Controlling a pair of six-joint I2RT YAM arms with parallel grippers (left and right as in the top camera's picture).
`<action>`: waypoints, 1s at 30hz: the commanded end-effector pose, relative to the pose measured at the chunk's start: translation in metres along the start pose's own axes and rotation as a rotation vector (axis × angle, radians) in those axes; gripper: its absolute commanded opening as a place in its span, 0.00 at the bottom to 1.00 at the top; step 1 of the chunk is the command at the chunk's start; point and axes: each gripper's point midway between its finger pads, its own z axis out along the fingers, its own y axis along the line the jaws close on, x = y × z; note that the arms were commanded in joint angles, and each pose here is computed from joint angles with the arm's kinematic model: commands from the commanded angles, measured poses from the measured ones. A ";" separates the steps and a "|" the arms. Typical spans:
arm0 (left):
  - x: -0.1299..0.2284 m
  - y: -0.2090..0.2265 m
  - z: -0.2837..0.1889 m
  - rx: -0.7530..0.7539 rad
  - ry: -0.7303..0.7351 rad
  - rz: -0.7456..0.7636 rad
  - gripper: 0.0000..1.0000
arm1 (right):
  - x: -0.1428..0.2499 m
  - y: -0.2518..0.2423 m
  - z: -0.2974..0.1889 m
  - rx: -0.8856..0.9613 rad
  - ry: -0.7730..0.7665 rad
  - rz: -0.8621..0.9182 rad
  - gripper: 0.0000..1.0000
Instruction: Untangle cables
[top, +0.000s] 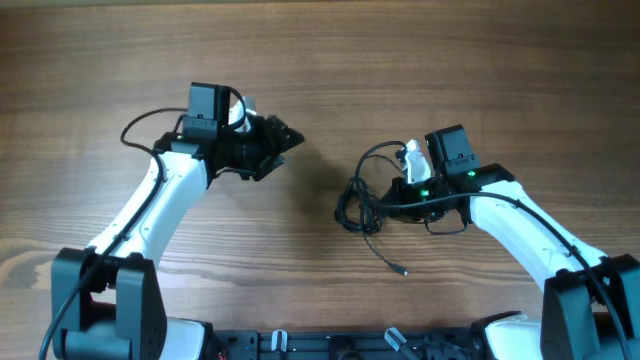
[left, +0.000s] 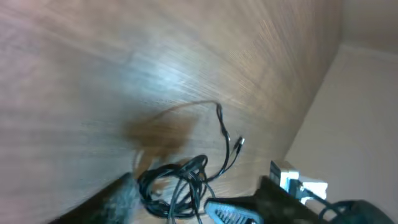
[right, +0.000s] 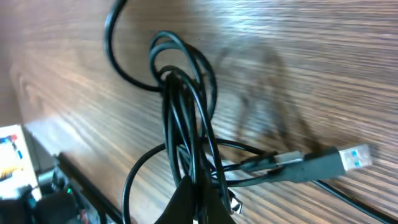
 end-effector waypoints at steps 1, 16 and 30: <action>0.019 -0.018 0.015 0.034 0.043 0.295 0.79 | 0.008 0.025 -0.002 -0.156 0.042 -0.119 0.04; 0.058 -0.006 0.079 0.021 0.203 0.467 0.70 | 0.016 0.049 -0.007 -0.301 0.068 -0.199 0.04; 0.092 0.003 0.098 -0.016 0.301 0.485 0.04 | 0.016 0.048 -0.007 -0.300 0.069 -0.196 0.05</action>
